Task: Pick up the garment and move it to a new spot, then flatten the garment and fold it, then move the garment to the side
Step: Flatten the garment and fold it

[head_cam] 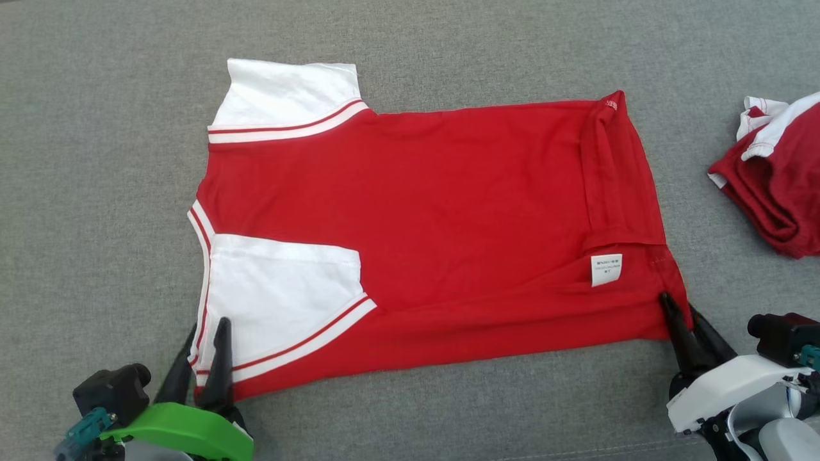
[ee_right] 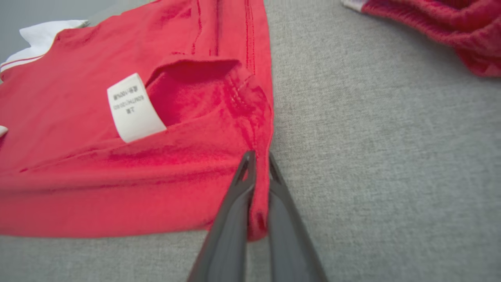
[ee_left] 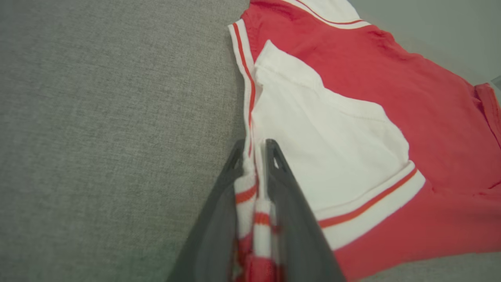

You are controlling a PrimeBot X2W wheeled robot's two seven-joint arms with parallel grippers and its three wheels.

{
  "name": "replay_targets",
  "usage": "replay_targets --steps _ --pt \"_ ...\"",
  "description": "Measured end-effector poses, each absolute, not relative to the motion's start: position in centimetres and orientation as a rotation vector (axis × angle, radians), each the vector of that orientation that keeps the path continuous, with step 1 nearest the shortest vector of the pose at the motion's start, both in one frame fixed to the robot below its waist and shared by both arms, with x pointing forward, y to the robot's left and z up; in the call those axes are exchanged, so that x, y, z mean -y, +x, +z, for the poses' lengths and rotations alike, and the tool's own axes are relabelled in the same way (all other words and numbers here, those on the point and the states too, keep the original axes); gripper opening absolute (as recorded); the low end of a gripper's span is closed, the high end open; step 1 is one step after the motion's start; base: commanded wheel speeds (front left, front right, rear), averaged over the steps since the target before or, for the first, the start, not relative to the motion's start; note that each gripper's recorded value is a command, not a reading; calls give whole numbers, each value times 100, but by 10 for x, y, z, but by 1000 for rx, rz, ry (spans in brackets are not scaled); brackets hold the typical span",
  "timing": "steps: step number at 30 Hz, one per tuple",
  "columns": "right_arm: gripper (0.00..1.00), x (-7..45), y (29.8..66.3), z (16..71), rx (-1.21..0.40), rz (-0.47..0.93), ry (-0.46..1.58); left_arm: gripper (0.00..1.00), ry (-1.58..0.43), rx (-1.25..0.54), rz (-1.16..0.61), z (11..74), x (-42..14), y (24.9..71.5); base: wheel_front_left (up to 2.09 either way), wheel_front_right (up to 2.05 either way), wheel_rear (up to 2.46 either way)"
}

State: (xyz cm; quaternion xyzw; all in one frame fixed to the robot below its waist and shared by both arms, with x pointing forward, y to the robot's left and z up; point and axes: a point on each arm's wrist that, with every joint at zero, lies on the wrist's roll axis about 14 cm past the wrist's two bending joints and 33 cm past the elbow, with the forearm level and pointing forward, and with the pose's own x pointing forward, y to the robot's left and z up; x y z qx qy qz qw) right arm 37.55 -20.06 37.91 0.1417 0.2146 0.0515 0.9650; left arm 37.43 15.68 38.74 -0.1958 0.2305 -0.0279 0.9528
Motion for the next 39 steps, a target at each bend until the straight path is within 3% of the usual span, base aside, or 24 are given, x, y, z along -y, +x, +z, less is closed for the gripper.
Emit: replay_targets --steps 8,16,26,33,39 --pt "100 223 399 429 -172 32 190 100 -299 -197 -29 430 -168 406 0 0 0" --pt "100 209 419 503 85 59 120 100 -209 -21 -46 476 -174 432 0 0 0" --pt "100 197 424 505 84 79 134 100 -176 31 -104 493 -162 441 0 0 0" --pt "100 186 438 503 89 108 147 100 -149 155 -274 547 -123 497 0 0 0" --pt "100 180 448 493 66 126 164 100 -104 15 -403 528 -93 550 0 0 0"
